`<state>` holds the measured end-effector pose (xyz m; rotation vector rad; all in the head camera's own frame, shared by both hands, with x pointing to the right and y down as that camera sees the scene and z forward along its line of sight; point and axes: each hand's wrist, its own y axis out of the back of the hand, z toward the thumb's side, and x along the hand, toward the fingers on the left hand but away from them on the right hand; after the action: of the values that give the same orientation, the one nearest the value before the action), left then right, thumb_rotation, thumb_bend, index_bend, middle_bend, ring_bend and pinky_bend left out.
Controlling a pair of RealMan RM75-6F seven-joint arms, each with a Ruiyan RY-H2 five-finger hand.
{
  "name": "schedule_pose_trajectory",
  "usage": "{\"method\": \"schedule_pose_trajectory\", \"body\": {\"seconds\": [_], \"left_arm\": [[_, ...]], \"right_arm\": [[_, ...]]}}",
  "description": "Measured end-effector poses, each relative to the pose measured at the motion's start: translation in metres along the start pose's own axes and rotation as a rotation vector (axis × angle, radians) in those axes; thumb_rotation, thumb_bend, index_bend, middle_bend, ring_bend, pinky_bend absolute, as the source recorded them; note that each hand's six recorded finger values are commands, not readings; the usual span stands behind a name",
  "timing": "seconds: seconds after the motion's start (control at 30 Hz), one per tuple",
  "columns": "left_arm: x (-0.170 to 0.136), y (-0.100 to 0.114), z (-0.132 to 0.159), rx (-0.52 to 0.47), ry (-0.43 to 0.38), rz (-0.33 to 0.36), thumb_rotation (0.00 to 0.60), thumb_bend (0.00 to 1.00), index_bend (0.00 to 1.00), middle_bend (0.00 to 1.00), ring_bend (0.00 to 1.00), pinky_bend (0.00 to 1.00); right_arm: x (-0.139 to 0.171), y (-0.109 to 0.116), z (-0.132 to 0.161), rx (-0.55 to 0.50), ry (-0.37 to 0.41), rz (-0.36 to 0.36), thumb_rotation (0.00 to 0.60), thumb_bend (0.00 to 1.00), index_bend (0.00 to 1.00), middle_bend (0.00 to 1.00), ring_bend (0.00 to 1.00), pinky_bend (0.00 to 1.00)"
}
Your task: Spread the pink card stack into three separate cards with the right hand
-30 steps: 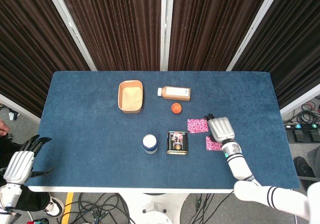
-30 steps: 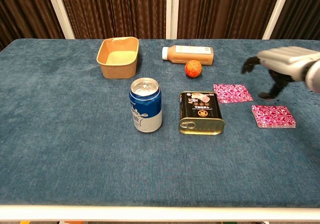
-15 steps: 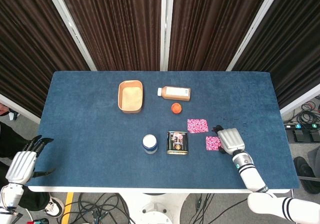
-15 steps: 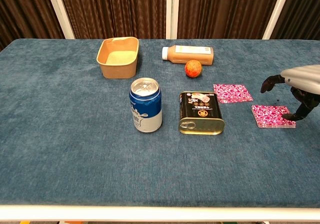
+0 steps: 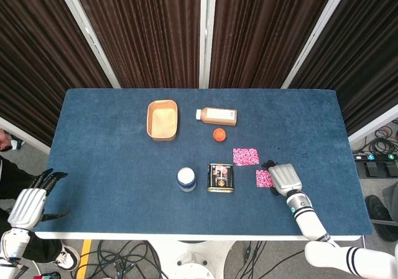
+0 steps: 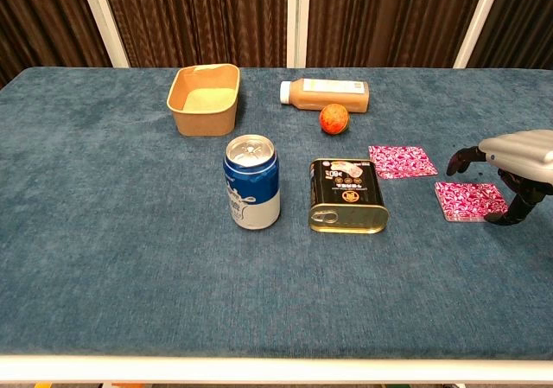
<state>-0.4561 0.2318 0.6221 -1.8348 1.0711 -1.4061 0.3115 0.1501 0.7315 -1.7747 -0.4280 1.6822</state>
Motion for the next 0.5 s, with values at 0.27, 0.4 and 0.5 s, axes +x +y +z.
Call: {"method": "schedule_pose_trajectory", "body": {"seconds": [0.27, 0.4, 0.5], "left_arm": [[-0.0003, -0.0015, -0.0007, 0.0, 0.003, -0.006, 0.6, 0.0, 0.18, 0.16, 0.07, 0.16], [-0.0006, -0.0015, -0.0012, -0.001, 0.004, -0.005, 0.6, 0.0, 0.18, 0.16, 0.07, 0.16], [-0.0011, -0.0019, -0.002, -0.001, 0.006, -0.006, 0.6, 0.0, 0.18, 0.16, 0.07, 0.16]], "right_arm": [[-0.0006, -0.0026, 0.0008, 0.0, -0.003, 0.0, 0.6, 0.2, 0.21, 0.2, 0.74, 0.82], [-0.0017, -0.0038, 0.0019, 0.001, -0.003, -0.001, 0.6, 0.21, 0.21, 0.21, 0.74, 0.82], [-0.0026, -0.0047, 0.0031, 0.001, -0.003, 0.0, 0.6, 0.21, 0.21, 0.21, 0.74, 0.82]]}}
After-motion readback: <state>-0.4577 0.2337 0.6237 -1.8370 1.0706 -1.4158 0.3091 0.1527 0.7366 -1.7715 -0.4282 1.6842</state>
